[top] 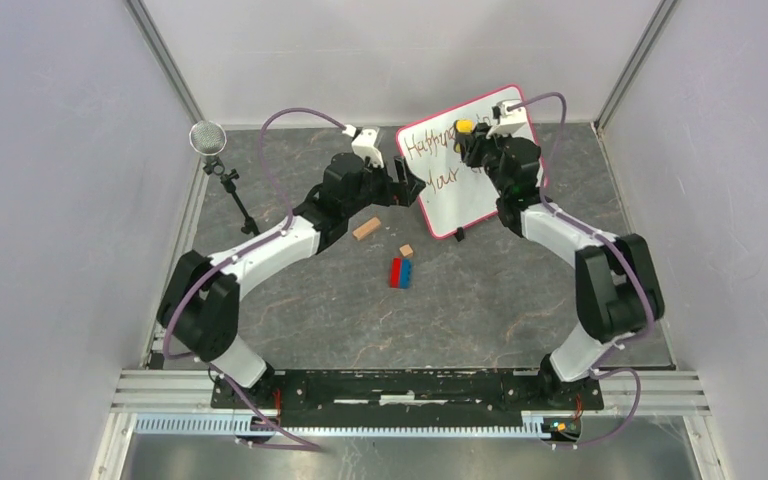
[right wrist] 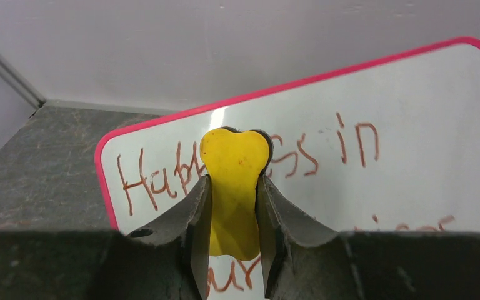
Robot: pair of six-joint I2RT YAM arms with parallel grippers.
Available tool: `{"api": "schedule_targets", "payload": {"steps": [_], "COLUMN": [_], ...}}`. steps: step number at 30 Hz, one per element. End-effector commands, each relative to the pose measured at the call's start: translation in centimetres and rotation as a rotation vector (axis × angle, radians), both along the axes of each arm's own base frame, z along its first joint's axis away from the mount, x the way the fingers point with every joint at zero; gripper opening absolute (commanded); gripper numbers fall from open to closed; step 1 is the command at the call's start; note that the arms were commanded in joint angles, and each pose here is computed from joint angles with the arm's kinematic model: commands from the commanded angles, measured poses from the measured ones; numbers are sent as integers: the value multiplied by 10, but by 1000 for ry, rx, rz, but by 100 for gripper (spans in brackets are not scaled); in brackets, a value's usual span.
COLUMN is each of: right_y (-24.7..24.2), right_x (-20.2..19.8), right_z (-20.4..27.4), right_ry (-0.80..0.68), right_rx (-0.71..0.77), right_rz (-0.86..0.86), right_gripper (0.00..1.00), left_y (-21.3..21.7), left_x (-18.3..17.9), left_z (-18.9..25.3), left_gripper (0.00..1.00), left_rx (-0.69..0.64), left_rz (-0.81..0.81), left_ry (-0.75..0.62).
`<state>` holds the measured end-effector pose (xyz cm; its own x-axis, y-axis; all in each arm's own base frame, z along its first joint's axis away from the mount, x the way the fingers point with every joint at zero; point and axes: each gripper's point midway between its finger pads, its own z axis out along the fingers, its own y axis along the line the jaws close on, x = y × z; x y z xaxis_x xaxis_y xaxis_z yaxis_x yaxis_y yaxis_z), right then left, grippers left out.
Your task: Erase the whiteboard
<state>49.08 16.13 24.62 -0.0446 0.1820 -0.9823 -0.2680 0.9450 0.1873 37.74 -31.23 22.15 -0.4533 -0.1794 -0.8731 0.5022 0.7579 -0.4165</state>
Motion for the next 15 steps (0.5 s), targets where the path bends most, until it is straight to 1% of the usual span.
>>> {"api": "schedule_targets", "payload": {"steps": [1,3,5,7,9,10,13,15], "right_y": [53,60,62,64,65,68,79,85], "right_x": [8,8,11,14,16,17,22,25], "right_z": [17,10,8,6,0,-2,-9,-12], "right_ry": [-124,-124,-125,-123,-117,-110,-87,-80], "right_rx": [-41,-64,-81,-89,-100,-104,-142,-176], "right_rz": [354,401,413,420,415,412,418,405], "right_gripper": [5,10,13,13,13,13,12,12], "left_y": [4,20,34,43,42,41,29,18], "left_x": [57,75,88,98,102,104,111,114], "left_z": [57,61,59,54,48,46,37,28], "left_gripper": [95,90,88,84,83,80,73,72], "left_rx": [-139,-202,-212,-216,-239,-253,-271,-271], "left_rz": [110,145,194,200,140,119,35,-20], "left_ry": [-140,-146,-155,-157,-173,-172,-166,-151]}}
